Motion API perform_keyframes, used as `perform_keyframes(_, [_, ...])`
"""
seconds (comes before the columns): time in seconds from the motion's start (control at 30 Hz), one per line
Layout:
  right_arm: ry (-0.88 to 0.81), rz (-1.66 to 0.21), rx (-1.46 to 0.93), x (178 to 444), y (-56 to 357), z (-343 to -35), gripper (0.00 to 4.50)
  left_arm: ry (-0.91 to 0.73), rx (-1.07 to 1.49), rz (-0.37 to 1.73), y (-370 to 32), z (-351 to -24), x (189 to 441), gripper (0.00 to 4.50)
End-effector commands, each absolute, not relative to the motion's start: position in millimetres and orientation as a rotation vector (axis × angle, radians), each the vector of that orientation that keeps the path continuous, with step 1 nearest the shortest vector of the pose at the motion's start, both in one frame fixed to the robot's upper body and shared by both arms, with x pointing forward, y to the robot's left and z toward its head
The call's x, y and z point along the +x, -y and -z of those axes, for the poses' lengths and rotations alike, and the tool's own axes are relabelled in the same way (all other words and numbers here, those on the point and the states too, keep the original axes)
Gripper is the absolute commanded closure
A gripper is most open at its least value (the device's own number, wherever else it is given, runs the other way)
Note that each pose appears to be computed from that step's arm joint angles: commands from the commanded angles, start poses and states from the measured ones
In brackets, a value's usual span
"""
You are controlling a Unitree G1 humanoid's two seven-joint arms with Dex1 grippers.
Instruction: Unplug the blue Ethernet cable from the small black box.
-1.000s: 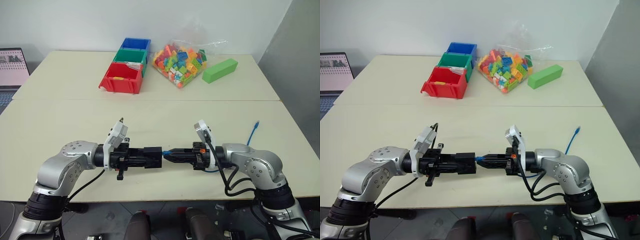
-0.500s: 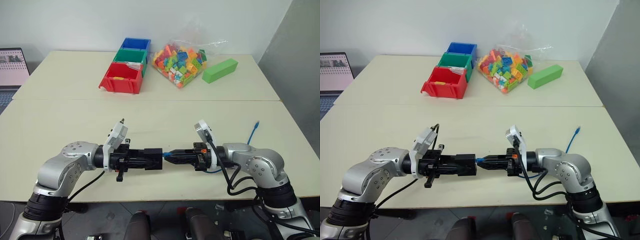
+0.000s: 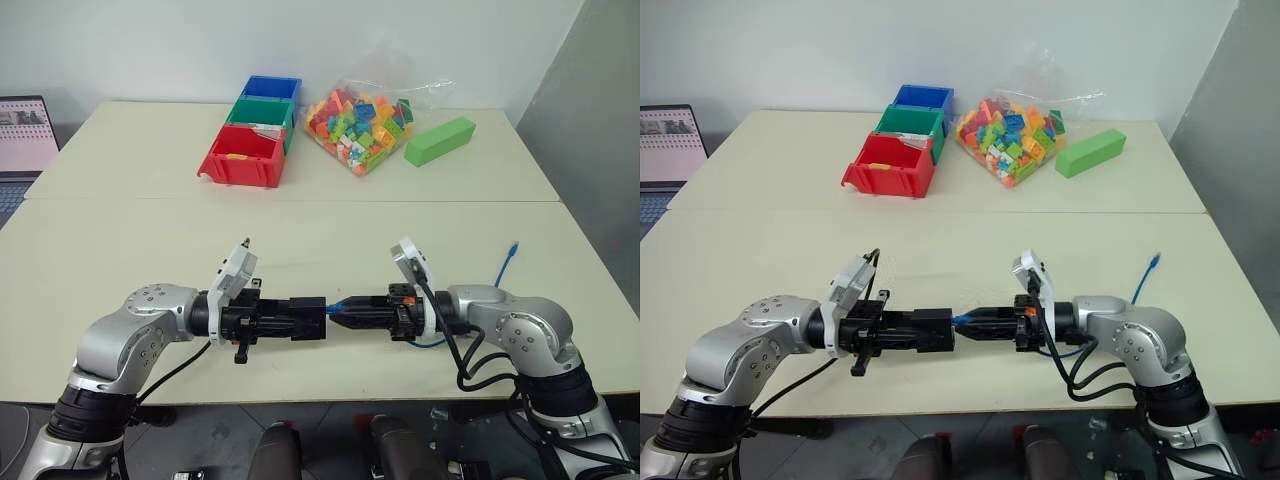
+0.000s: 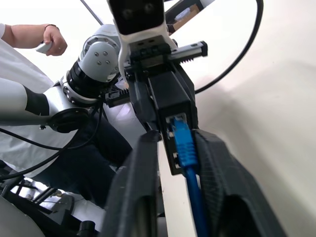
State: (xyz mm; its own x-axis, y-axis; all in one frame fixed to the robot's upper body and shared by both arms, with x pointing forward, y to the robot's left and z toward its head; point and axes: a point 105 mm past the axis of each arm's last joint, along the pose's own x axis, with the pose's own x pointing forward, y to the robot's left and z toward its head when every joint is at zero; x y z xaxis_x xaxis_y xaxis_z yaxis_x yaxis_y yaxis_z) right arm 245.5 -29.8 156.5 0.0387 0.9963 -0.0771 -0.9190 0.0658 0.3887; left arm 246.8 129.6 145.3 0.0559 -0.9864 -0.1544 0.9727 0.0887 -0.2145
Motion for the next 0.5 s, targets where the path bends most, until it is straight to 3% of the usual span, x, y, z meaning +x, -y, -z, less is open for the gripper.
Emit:
perform_keyframes(0.03, [-0.305,-1.543,0.245,234.6,28.7,-169.5,2.47,-0.280,-0.050,1.514,-127.5,-149.6,243.8,3.70])
perform_keyframes(0.5, [-0.323,-1.479,0.298,241.4,30.8,-157.0,2.47,-0.286,-0.067,1.539,-126.2,-153.6,244.8,3.70])
